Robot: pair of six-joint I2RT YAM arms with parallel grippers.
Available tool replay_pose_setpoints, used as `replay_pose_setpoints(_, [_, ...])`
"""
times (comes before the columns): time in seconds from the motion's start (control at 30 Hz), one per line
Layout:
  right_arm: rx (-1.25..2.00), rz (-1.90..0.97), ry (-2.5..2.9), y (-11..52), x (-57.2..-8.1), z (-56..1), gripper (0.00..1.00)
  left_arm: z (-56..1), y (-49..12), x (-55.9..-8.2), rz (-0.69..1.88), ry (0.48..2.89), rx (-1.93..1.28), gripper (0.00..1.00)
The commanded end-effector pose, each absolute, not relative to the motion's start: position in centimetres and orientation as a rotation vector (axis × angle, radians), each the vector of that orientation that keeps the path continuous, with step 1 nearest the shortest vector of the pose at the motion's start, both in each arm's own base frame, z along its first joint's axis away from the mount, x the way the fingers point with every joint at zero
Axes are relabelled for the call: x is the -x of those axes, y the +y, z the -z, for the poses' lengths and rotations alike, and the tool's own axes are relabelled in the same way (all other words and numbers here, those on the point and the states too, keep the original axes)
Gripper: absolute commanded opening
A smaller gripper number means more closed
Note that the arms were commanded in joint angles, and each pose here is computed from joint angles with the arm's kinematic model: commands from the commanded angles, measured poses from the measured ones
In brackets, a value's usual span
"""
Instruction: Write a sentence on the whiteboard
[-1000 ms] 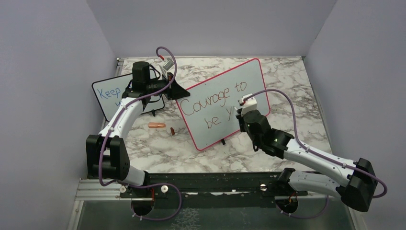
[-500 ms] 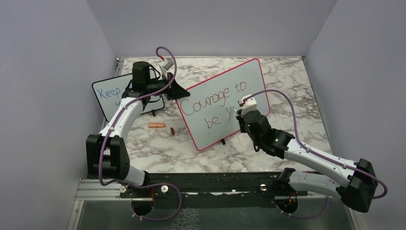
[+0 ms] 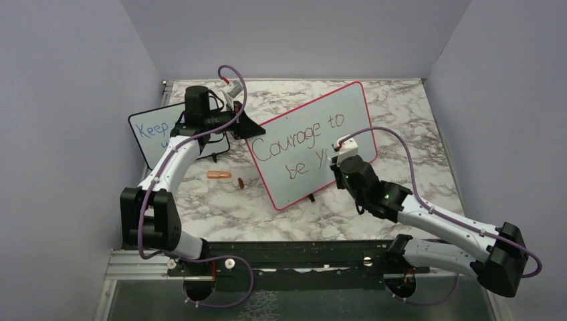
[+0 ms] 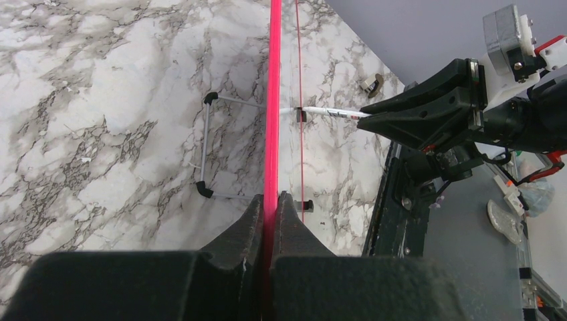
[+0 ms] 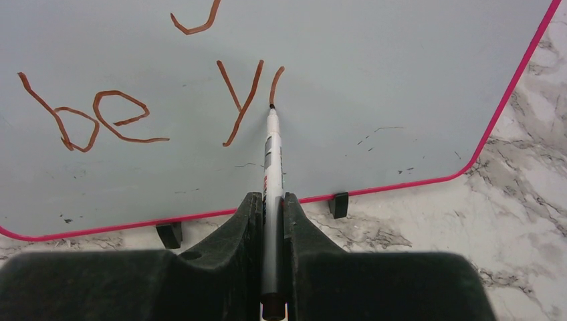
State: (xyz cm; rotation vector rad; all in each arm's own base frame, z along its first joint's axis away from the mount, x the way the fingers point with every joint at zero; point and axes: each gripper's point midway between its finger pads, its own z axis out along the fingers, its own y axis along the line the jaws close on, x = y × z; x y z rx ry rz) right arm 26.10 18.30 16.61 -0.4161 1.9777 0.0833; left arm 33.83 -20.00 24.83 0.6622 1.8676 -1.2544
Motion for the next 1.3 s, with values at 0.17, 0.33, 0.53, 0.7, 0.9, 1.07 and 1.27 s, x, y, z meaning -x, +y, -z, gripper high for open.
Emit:
replay_pose_setpoints(0.17, [0.397,-0.02,2.016,16.8,-25.7,-15.2,0.01,-20.7,-19.2,-34.6,1.166,1.994,-0.619,0.0])
replay_pose_setpoints(0.33, [0.375,0.013,2.004,16.4,-26.1,-15.5,0.01,-20.6,-19.2,-34.6,1.167,1.997,-0.616,0.0])
replay_pose_setpoints(0.53, [0.349,0.029,1.979,16.0,-26.5,-16.1,0.01,-20.6,-19.2,-34.6,1.167,1.998,-0.616,0.0])
replay_pose_setpoints(0.7, [0.333,0.033,1.952,16.0,-27.0,-16.9,0.01,-20.7,-19.2,-34.6,1.167,1.994,-0.618,0.0])
replay_pose_setpoints(0.9, [0.325,0.033,1.926,16.1,-27.6,-17.8,0.01,-20.7,-19.2,-34.6,1.171,1.993,-0.62,0.0])
replay_pose_setpoints(1.07, [0.325,0.034,1.912,16.3,-28.0,-18.2,0.01,-20.7,-19.2,-34.6,1.174,1.993,-0.621,0.0])
replay_pose_setpoints(1.27, [0.329,0.03,1.896,16.6,-28.5,-18.8,0.01,-20.7,-19.2,-34.6,1.175,1.994,-0.62,0.0])
